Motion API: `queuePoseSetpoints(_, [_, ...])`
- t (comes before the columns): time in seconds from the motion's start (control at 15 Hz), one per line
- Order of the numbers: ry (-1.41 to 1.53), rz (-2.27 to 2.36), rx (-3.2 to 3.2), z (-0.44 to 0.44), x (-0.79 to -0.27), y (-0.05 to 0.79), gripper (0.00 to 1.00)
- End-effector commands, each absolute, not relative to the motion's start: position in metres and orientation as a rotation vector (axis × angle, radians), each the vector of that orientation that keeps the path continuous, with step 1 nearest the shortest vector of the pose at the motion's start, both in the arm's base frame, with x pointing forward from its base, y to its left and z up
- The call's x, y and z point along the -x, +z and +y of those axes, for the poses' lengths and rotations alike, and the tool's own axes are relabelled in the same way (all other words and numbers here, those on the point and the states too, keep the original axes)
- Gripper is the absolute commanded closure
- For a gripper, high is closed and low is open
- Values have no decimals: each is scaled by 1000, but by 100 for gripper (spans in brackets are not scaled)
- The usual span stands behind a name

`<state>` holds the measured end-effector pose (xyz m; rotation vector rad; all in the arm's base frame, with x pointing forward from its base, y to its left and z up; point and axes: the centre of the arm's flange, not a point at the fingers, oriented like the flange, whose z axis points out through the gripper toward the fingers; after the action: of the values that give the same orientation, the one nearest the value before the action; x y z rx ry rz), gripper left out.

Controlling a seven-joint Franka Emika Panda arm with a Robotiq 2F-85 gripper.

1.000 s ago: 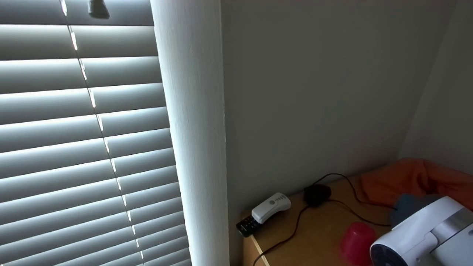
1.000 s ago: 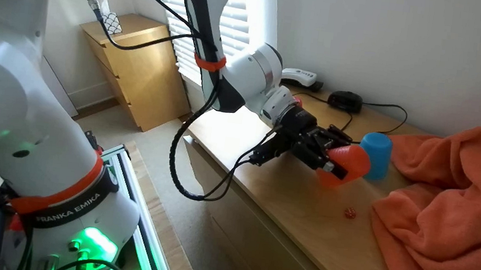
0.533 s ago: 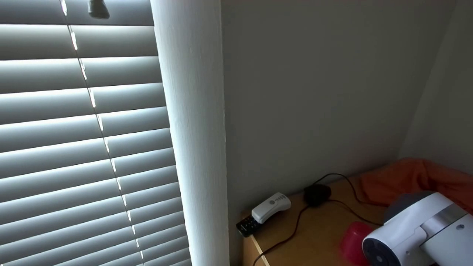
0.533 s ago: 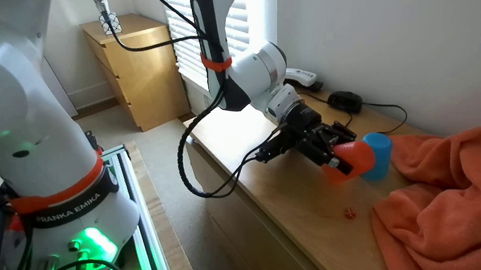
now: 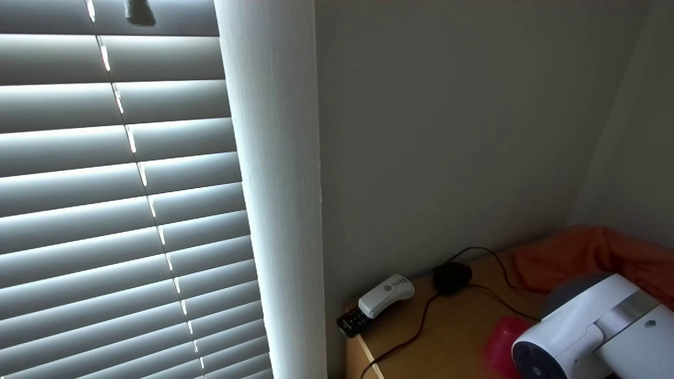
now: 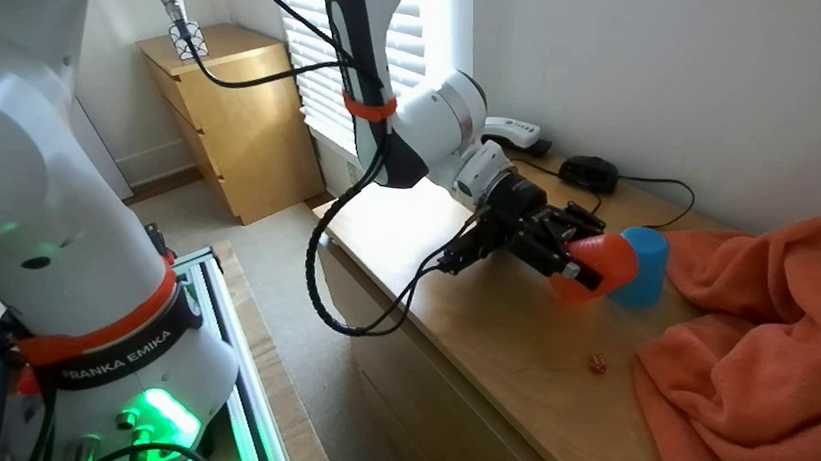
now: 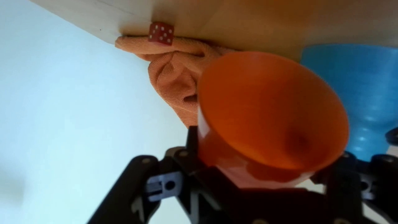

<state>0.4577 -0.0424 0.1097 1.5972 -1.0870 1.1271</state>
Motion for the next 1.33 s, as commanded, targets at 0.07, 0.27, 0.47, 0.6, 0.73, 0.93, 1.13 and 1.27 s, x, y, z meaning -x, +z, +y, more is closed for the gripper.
queuePoseSetpoints(0.07, [1159, -982, -1676, -34, -454, 91, 52])
queuePoseSetpoints(0.27, [1180, -938, -1712, -30, -453, 89, 52])
queuePoseSetpoints(0.47, [1164, -923, -1724, -26, -449, 86, 52])
queuePoseSetpoints(0.6, [1167, -912, -1734, -26, -448, 86, 52])
queuePoseSetpoints(0.73, [1179, -889, -1745, -27, -449, 84, 52])
queuePoseSetpoints(0.93, [1179, -867, -1791, -25, -452, 79, 52])
queuePoseSetpoints(1.13, [1194, -831, -1823, -24, -452, 78, 52])
queuePoseSetpoints(1.27, [1211, -806, -1846, -24, -452, 78, 52])
